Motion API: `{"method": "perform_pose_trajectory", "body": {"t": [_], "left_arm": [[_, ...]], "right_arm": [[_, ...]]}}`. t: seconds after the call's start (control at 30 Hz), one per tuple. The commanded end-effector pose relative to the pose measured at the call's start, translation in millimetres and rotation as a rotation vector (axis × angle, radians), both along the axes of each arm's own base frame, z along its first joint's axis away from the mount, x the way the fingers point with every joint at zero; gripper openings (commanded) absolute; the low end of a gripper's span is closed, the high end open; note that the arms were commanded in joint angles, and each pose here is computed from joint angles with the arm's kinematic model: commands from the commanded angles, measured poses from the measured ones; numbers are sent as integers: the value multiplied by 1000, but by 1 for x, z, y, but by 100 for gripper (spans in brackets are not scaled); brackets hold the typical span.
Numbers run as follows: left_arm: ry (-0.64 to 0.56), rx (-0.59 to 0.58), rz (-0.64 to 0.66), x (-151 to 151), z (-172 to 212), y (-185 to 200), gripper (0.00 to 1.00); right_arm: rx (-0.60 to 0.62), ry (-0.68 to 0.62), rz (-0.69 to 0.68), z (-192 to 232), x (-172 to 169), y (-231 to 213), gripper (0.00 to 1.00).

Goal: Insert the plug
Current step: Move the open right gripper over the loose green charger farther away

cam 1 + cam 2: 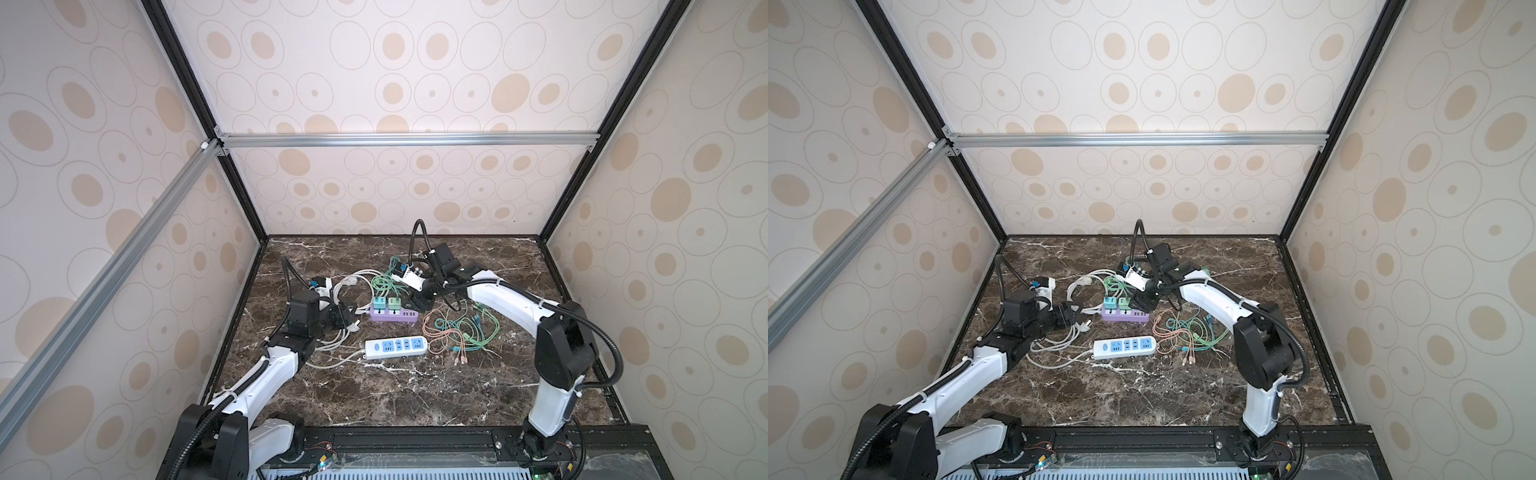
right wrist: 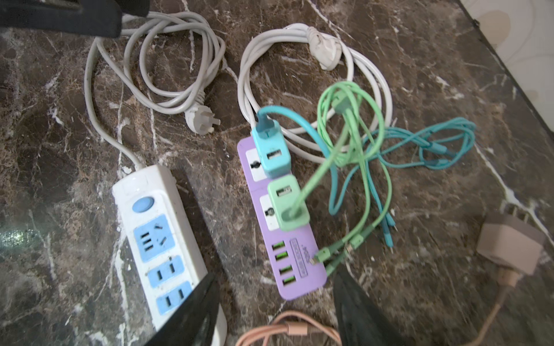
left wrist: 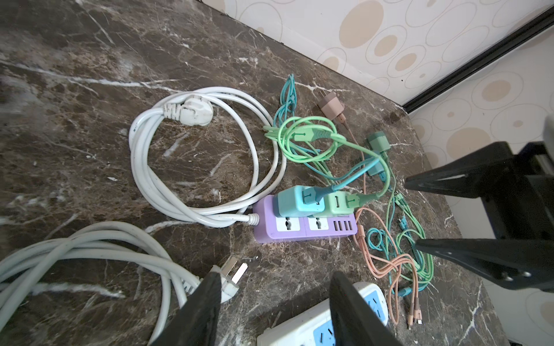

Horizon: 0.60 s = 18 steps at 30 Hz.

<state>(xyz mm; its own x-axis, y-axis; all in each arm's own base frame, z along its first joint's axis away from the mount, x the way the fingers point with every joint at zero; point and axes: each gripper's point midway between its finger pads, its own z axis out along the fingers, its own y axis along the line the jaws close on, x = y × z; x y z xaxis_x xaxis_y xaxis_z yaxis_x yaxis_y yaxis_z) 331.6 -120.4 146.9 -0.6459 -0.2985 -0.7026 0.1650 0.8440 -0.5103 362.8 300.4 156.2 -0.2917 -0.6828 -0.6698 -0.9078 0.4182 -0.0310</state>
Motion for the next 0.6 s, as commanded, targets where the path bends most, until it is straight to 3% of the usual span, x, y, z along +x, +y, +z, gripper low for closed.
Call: {"method": "perform_pose_trajectory", "body": {"t": [0.0,0.17,0.57], "left_arm": [[-40,25,0,2,15,4,61],[-64,20,-13,-1,21,3,65],[-76,-6,-40,0,25,-3,68]], "right_arm": [[127,-70,-131,35,11,-11,65],[59,-84,-351,29,18,-55,65],[3,-89,-697,20,11,-131,64]]}}
